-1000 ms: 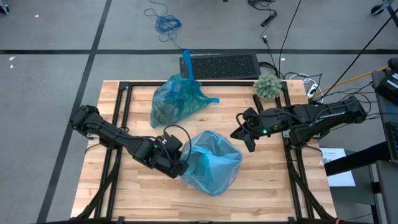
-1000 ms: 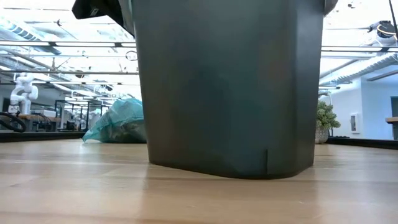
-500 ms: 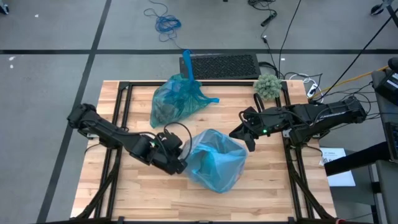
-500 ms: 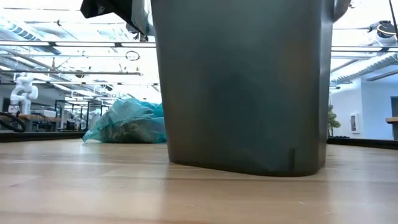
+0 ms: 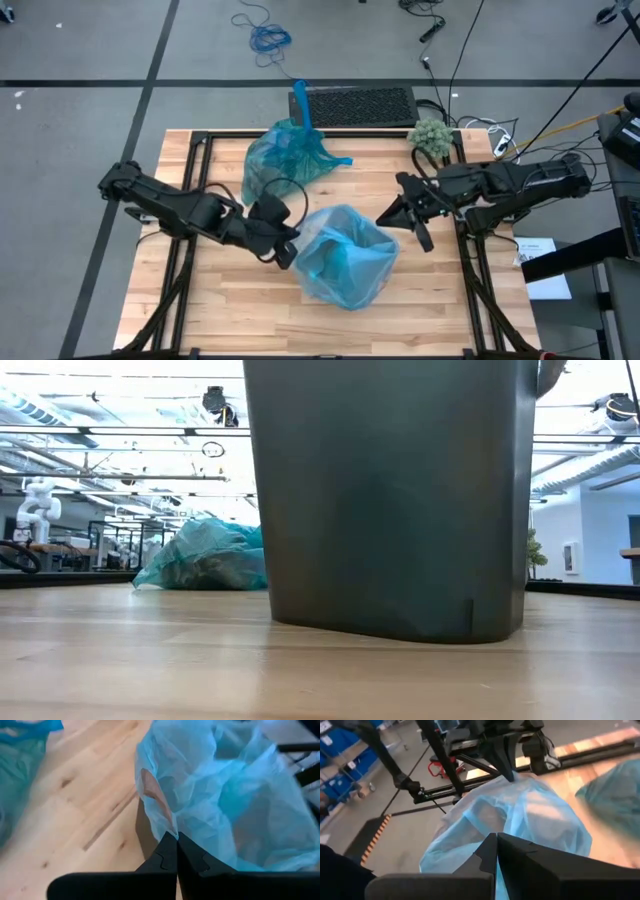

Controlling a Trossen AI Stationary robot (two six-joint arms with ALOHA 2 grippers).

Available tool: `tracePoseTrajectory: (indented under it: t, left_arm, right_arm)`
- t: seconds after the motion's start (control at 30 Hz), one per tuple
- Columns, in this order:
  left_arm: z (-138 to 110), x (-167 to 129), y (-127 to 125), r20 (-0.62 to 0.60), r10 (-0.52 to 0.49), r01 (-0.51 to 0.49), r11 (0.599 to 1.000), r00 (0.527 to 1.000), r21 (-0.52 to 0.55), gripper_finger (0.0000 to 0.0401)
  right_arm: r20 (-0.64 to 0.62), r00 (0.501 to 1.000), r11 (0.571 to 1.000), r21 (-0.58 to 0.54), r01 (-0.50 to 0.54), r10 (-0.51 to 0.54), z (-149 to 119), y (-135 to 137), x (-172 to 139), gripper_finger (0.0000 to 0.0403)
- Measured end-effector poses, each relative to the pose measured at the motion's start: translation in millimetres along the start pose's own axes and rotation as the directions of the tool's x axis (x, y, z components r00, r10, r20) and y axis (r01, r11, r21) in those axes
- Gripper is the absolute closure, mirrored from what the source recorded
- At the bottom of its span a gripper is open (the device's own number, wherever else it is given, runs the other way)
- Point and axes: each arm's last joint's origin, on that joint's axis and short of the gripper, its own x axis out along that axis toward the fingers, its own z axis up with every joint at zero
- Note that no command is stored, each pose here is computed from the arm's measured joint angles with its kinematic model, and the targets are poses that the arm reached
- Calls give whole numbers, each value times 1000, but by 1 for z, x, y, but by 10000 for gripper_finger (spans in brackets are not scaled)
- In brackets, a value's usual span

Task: Place trash/remove bag and relplace
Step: Insert the new trash bag into the trash bin

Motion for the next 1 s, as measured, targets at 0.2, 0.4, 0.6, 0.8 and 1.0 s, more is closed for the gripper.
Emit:
tracePoseTrajectory:
  t: [0.2, 0.4, 0.6, 0.8, 1.0]
  left_arm:
    - [2, 4, -2, 15, 22, -22, 1000, 1000, 13, 401]
    - [-19, 36, -8, -80, 85, -88, 995, 993, -36, 401]
    - [-37, 44, -18, -112, 102, -110, 992, 988, -64, 401]
    - [-34, 34, -16, -130, 107, -120, 988, 986, -97, 401]
    - [-31, 31, -17, -152, 72, -92, 988, 986, -126, 368]
  right_arm:
    - [17, 1000, 997, -81, -16, 18, 10, 3, -8, 399]
    - [-14, 1000, 996, -83, -11, 9, 7, 2, -8, 399]
    - [-16, 1000, 997, -83, -10, 8, 6, 2, -8, 399]
    - [-36, 999, 997, -77, -2, 0, 4, 1, -8, 399]
    - [-46, 999, 997, -76, 1, -4, 3, 1, -8, 386]
